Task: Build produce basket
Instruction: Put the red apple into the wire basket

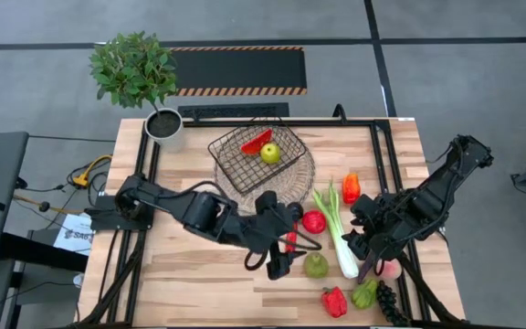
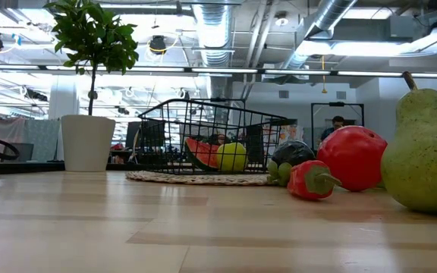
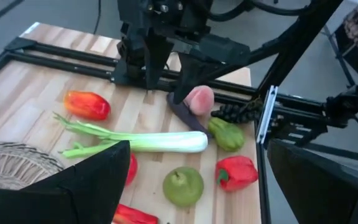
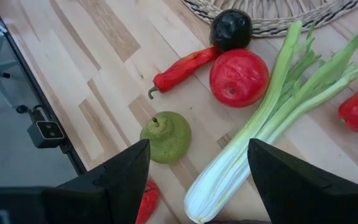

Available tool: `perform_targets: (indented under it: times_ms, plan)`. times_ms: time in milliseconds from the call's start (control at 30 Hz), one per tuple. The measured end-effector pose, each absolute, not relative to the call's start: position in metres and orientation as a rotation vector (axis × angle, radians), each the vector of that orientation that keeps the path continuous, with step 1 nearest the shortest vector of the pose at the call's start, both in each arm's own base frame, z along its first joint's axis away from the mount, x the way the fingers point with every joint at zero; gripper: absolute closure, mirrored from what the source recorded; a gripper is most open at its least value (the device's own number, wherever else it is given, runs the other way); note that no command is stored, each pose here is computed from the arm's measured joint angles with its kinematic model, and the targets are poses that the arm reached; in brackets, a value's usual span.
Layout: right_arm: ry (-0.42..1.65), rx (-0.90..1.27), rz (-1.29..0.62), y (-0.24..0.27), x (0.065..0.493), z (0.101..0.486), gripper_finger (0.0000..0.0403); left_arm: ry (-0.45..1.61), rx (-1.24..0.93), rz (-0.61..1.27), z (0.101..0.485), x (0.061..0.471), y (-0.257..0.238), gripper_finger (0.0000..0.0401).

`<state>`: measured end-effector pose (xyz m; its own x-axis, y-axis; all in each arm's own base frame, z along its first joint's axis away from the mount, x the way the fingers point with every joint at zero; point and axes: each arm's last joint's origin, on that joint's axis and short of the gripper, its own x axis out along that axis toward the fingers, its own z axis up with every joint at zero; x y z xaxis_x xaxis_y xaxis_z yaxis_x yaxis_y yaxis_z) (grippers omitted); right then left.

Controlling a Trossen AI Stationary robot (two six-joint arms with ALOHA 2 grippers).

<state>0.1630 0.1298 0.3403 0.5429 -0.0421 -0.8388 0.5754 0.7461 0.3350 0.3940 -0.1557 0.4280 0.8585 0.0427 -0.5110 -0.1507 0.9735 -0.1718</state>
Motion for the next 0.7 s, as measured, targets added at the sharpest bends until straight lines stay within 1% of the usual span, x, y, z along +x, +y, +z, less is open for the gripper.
perform_targets:
  times_ms: [233,700]
  plan:
    - [0.936,0.641,-0.397,0.1297,0.1629,0.3403,0.0112,0.511,-0.260,0.144,0.4284,0.3919,-0.1602,0.0038]
    - [0.941,0.599,-0.374,0.1294,0.1633,0.3404,0.0112,0.485,-0.287,0.141,0.4307,0.3933,-0.1606,0.0038]
